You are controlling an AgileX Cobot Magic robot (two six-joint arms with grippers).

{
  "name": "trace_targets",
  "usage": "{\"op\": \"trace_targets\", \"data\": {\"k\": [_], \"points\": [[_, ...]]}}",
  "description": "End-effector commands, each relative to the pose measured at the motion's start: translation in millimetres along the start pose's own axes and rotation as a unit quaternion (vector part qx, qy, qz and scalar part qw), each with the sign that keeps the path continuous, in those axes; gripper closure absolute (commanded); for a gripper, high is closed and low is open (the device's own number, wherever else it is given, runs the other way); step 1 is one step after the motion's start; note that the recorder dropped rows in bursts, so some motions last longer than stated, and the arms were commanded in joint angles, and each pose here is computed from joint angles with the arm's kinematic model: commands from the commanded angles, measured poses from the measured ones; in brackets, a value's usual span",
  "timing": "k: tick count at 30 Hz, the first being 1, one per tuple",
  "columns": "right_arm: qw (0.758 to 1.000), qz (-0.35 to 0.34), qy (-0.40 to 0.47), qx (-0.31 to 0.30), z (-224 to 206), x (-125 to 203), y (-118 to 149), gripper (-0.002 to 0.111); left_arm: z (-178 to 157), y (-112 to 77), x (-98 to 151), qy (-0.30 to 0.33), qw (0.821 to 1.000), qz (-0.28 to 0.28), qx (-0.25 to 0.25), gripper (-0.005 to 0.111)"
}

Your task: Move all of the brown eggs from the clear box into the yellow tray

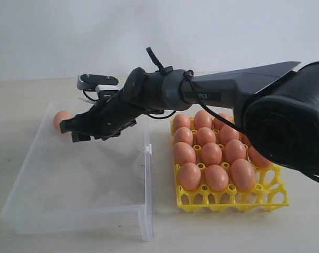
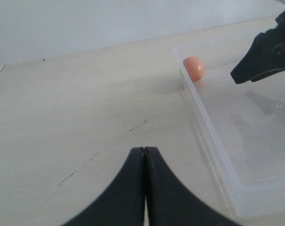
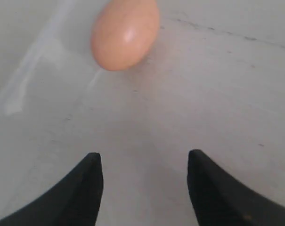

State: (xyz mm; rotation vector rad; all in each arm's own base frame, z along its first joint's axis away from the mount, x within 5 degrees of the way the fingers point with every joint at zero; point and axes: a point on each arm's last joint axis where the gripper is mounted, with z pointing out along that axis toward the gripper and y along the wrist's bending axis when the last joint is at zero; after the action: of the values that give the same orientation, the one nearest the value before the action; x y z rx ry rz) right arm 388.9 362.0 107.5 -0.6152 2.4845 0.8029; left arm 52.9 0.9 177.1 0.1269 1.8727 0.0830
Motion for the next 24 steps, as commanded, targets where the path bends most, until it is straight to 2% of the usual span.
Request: {"op": "trace_targets", "data": {"k": [1,5,9,13,20,24], "points": [[0.997,-0.015,0.021,0.077,-4,0,-12,0.055,-1,-0.1,-2,-0.008,1.0,-0.002,0.002,0.107],[0.987,-0.006,0.094,0.128,-8,13,-21,0.058,-1,-0.1,-2,-0.008,1.0,-0.002,0.002,0.107],[0.977,-0.02,0.153,0.149,-11,23,-25,0.062,-1,-0.1,-2,-0.008,1.0,-0.002,0.002,0.107],[0.97,-0.039,0.177,0.161,-18,24,-25,0.065,-1,-0.1,-2,-0.008,1.0,-0.002,0.002,0.107],[0.977,-0.048,0.14,0.156,-43,26,-18,0.067,-1,-0.1,-2,-0.008,1.0,-0.002,0.002,0.107],[0.987,-0.044,0.077,0.133,-65,22,-7,0.067,-1,-0.1,-2,-0.008,1.0,-0.002,0.002,0.107]]}}
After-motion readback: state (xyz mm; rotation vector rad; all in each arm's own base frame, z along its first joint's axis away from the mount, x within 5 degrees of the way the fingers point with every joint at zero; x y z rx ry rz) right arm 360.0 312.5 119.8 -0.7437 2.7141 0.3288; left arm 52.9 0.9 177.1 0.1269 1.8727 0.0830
